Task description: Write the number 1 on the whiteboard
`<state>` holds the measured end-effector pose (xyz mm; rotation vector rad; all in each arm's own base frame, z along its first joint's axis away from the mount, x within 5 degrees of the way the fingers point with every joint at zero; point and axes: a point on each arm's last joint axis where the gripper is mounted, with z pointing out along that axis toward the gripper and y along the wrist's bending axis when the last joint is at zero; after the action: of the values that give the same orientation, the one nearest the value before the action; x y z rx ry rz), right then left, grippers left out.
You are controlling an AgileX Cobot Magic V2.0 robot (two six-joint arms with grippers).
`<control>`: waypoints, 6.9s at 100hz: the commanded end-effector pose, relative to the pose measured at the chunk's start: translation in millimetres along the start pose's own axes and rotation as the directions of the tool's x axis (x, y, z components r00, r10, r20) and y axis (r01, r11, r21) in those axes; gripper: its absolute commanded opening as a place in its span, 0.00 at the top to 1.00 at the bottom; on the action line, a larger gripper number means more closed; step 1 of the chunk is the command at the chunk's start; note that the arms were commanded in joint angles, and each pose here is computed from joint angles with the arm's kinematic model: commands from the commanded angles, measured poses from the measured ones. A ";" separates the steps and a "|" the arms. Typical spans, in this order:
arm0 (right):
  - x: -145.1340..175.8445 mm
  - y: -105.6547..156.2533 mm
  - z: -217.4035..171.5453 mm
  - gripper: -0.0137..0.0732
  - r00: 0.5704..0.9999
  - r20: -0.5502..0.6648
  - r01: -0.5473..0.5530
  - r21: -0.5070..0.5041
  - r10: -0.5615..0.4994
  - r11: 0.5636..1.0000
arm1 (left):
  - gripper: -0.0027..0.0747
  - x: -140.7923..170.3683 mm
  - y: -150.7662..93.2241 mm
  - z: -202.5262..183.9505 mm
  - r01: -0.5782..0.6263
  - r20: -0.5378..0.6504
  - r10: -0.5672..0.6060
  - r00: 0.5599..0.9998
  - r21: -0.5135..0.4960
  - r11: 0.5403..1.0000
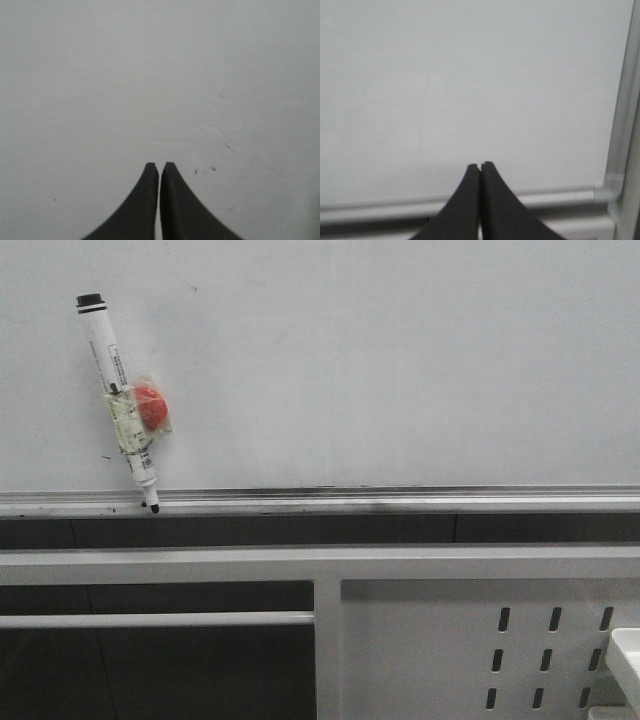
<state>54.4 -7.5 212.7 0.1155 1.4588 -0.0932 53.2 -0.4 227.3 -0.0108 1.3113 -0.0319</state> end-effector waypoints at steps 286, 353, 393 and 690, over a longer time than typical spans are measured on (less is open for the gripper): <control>-100.9 51.3 76.2 0.92 0.966 -0.245 -0.168 -0.346 0.084 0.923 | 0.40 85.4 -142.6 121.7 0.372 -0.300 -0.262 0.917 0.409 0.833; -97.0 70.8 68.4 0.92 0.897 -0.414 -0.082 -0.505 -0.157 0.859 | 0.99 84.3 -159.8 114.2 0.357 -0.326 -0.194 0.925 0.577 0.734; -127.7 138.5 70.6 0.35 0.897 -0.259 0.010 -0.800 -0.359 0.600 | 0.99 40.1 -174.6 120.1 -0.107 -0.178 0.468 0.866 0.848 0.520; -116.6 123.9 89.3 0.92 0.969 -0.194 -0.020 -0.681 -0.154 0.732 | 0.99 -34.4 -72.8 78.2 0.289 -0.239 -0.198 0.951 0.448 0.846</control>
<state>145.5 100.9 321.0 -0.5767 1.7976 0.3912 115.9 -77.7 262.8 0.3439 1.6119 -0.5719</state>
